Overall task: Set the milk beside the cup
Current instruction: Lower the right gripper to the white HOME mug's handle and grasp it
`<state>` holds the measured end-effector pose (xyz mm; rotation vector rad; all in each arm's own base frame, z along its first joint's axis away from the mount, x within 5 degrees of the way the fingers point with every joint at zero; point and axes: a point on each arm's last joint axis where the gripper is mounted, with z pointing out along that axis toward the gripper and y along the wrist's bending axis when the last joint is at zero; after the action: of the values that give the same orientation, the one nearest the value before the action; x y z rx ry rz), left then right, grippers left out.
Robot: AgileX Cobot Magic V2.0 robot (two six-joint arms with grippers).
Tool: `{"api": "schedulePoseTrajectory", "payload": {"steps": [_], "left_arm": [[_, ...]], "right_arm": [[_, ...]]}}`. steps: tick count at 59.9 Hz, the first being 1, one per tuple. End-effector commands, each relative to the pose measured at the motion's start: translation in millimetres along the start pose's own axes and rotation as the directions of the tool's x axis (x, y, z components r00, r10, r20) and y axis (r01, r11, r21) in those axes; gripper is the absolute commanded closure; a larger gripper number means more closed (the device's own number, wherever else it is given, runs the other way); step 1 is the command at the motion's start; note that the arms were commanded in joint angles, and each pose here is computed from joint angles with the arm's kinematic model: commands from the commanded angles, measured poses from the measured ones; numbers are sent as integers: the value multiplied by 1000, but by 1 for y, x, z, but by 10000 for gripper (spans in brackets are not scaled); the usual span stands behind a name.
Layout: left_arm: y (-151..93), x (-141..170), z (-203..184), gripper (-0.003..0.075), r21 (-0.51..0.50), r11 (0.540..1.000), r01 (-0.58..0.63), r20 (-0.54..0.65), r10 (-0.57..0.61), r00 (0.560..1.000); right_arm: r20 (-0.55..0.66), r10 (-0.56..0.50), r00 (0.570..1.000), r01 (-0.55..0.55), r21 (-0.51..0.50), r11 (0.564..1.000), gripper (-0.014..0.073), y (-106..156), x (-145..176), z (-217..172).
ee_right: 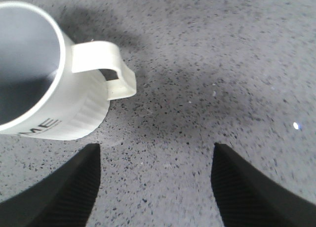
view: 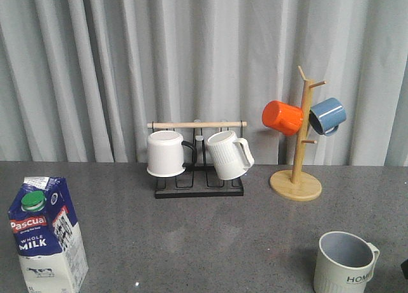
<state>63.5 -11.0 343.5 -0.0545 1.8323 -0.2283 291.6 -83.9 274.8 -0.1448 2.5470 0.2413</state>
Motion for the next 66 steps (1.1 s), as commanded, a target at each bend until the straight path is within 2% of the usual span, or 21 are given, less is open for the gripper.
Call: {"api": "schedulePoseTrajectory", "payload": {"steps": [1,38,49,66], "left_arm": [[-2,-15,-2,392,12,1000,2,84,-3,996],[-2,-15,-2,392,12,1000,3,83,-4,997],[-2,-15,-2,392,12,1000,3,83,-4,997],[-2,-15,-2,392,12,1000,3,78,-4,997]], "right_arm": [[115,-67,991,68,-1,998,130,2,-15,-12],[138,-133,981,143,-62,988,130,-4,-19,21],[159,-195,968,199,-13,980,130,5,-28,34],[142,-184,973,187,-5,982,130,-2,-27,55]]}}
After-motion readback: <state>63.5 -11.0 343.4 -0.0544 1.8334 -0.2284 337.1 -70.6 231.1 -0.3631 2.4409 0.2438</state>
